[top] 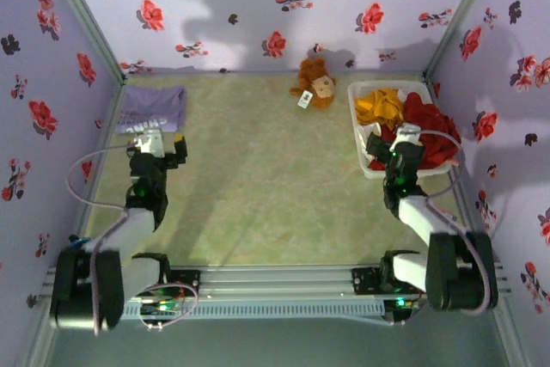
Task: Fold and stack the t-shirts
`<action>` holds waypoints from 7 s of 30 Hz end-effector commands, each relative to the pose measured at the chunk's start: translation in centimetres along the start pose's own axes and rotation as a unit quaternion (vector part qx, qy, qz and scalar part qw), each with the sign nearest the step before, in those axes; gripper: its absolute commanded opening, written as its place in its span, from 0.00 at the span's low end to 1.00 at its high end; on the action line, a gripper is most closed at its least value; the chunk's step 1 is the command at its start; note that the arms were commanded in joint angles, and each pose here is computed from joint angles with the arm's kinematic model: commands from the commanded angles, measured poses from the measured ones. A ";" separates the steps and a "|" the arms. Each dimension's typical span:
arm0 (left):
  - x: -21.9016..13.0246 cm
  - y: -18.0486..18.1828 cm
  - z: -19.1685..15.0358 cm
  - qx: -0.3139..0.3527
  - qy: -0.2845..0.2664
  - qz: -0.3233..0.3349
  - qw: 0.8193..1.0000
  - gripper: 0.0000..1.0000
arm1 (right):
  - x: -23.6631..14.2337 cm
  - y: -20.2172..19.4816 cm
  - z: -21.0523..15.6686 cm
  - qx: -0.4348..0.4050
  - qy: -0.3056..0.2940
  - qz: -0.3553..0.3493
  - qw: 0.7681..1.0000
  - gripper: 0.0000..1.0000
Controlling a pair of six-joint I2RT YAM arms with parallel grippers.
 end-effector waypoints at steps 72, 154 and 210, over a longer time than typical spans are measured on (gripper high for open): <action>-6.3 -34.1 5.5 -0.182 0.288 -0.373 0.863 0.99 | -2.6 10.2 26.7 -0.015 0.028 0.122 0.992 0.00; -16.3 -23.1 -16.5 -0.148 0.632 -0.256 0.716 0.00 | -12.4 19.6 -13.6 0.048 0.516 0.171 0.838 0.34; -6.3 -1.2 -4.5 -0.289 0.527 -0.075 0.796 0.00 | -3.9 20.7 -11.3 -0.026 0.506 0.127 0.853 0.65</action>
Point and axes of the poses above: each hand's point on the last joint's axis, 136 mm out from that joint toward the fingers, its own x axis out along the fingers, its own y axis along the line the jaws close on, z = x × y, the point moved 1 cm from there along -x, back along the fingers, and after that the axes turned 3 degrees about -x, right-handed, at the moved point
